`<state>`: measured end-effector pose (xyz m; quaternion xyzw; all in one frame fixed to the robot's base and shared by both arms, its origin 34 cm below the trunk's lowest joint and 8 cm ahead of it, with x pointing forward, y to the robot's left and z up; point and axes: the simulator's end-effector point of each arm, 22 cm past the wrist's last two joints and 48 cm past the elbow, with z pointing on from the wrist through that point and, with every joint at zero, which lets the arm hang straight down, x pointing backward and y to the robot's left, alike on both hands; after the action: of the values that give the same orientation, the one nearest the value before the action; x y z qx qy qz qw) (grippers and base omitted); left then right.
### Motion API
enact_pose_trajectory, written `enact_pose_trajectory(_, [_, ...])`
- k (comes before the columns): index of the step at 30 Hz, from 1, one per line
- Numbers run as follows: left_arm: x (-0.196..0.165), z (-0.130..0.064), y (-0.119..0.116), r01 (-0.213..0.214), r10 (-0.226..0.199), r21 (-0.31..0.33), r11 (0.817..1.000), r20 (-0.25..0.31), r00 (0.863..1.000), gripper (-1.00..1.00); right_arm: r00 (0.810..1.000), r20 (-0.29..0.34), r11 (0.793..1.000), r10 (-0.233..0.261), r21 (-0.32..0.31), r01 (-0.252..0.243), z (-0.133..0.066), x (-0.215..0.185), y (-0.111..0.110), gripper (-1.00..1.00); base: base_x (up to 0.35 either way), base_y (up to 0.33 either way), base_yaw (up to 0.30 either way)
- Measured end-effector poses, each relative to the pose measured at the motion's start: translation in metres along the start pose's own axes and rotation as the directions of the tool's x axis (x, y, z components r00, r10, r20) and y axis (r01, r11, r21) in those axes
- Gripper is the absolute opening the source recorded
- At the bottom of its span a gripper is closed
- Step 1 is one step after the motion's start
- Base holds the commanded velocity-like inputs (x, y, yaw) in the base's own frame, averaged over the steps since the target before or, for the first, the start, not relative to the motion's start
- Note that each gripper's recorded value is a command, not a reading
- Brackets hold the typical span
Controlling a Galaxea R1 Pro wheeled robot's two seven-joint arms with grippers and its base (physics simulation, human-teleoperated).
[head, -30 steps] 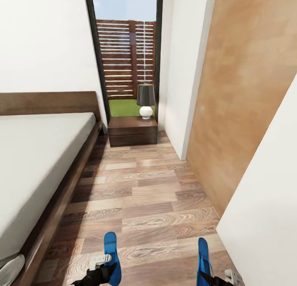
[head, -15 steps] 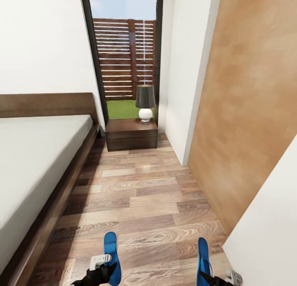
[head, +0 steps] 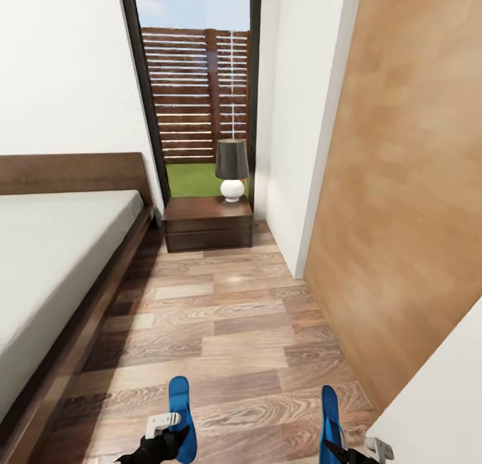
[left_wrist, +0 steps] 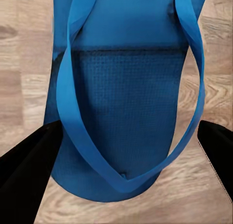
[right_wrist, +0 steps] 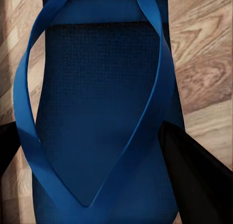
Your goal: In the bedroom, move the book from the bed onto either nightstand, and place the two sandals side by side next to the bed.
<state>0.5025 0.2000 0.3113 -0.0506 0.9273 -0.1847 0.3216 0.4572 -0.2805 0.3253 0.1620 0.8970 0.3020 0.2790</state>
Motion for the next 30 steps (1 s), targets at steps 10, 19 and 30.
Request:
enact_pose_trajectory(10, [0.0000,0.0000,0.0000,0.000,0.000,0.000,1.000,0.000,1.000,-1.00,1.000,0.000,1.000,0.000,0.000,0.000,0.0000,0.0000,0.0000,-1.00,0.310,-0.053,0.000])
enact_pose_trajectory(19, [0.0000,0.0000,0.0000,0.000,0.000,0.000,1.000,0.000,1.000,-1.00,1.000,0.000,1.000,0.000,0.000,0.000,0.0000,0.0000,0.0000,-1.00,0.318,-0.002,0.000])
enact_pose_trajectory(30, [-0.0001,0.0000,0.0000,0.000,0.000,0.000,1.000,0.000,1.000,-1.00,1.000,0.000,1.000,0.000,0.000,0.000,0.0000,0.0000,0.0000,-1.00,0.327,0.000,0.007])
